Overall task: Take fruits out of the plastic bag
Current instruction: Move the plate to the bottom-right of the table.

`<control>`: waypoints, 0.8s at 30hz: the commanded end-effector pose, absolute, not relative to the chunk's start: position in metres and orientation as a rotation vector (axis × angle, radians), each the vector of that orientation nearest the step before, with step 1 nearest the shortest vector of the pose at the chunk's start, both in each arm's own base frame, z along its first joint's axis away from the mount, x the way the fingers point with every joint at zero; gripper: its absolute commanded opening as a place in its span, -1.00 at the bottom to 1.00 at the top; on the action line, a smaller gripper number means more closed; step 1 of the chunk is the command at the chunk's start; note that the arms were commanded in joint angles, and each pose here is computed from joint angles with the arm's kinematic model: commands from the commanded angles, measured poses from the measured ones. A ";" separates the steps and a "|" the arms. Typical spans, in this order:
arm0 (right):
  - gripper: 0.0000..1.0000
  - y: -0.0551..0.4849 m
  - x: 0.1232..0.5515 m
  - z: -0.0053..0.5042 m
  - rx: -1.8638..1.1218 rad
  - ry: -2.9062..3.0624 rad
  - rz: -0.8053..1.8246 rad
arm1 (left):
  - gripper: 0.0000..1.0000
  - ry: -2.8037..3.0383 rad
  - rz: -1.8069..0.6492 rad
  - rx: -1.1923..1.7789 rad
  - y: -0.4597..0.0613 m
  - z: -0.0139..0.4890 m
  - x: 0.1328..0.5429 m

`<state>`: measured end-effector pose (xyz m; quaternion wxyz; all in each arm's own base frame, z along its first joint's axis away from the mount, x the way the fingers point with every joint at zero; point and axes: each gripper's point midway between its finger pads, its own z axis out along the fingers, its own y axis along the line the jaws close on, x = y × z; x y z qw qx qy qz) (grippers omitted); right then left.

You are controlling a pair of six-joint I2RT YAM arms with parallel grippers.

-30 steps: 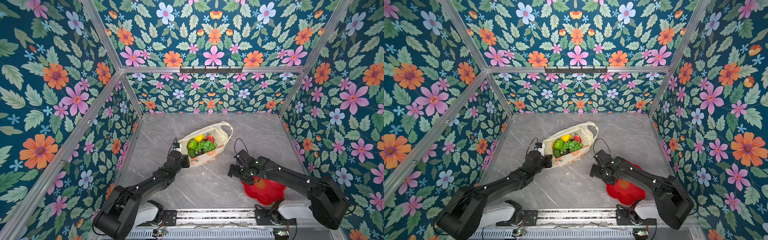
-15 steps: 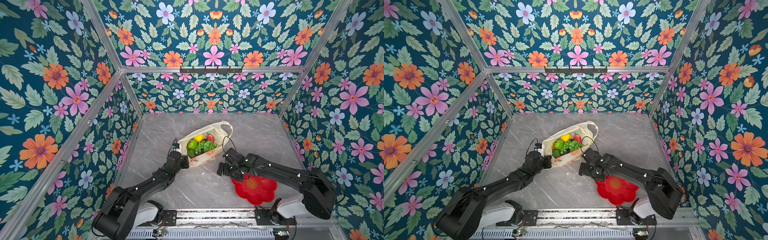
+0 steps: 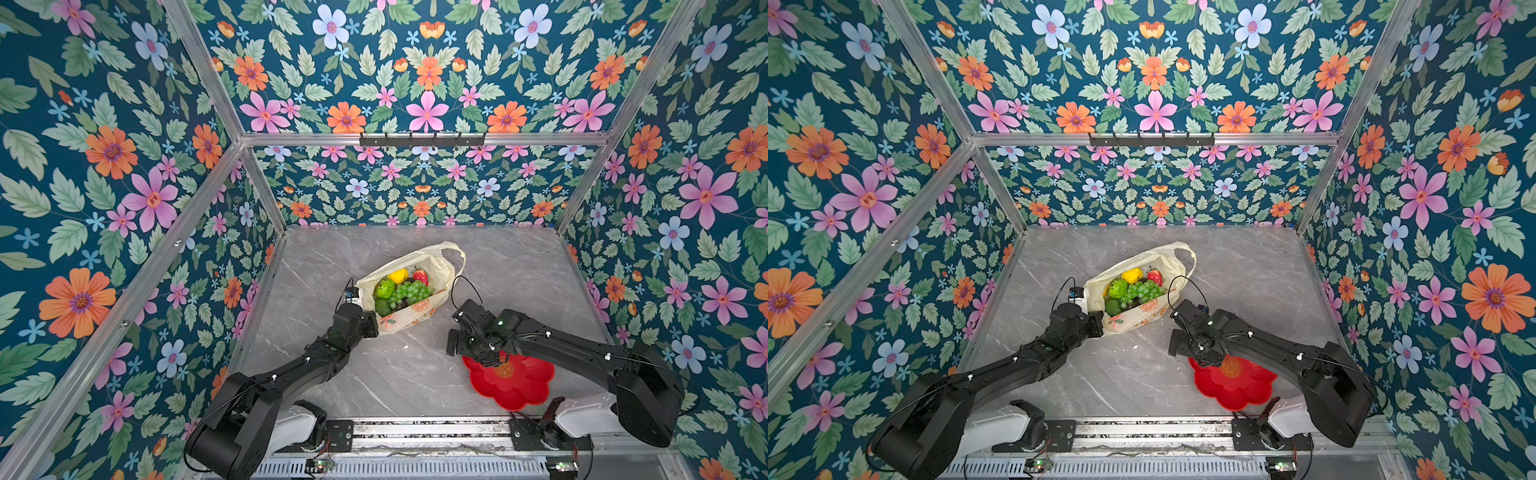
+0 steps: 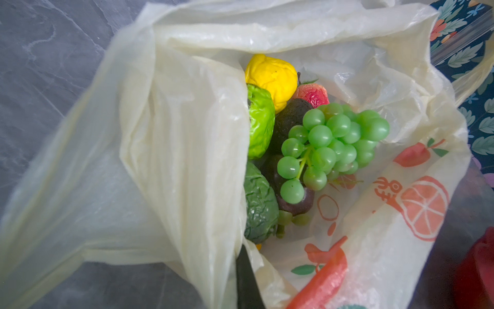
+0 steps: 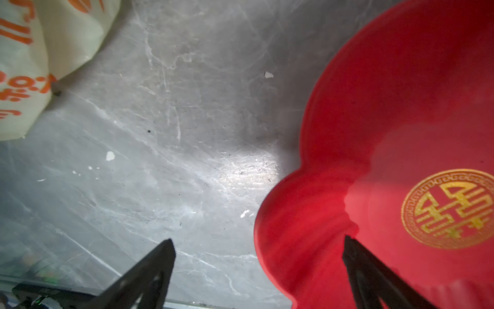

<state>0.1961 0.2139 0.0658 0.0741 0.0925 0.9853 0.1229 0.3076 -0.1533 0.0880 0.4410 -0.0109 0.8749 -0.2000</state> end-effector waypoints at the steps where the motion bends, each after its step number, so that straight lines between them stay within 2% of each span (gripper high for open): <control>1: 0.99 0.234 0.206 0.066 0.272 2.941 0.470 | -1.00 2.156 -0.487 -0.023 -0.152 0.090 0.309; 13: 0.91 0.268 0.229 0.086 0.116 2.909 0.531 | -1.00 2.154 -0.489 -0.034 -0.151 0.088 0.307; 18: 0.79 0.267 0.245 0.122 0.020 2.804 0.506 | -1.00 2.155 -0.484 -0.054 -0.148 0.087 0.307; 24: 0.65 0.305 0.280 0.167 -0.151 2.658 0.596 | -1.00 2.125 -0.501 -0.111 -0.143 0.091 0.306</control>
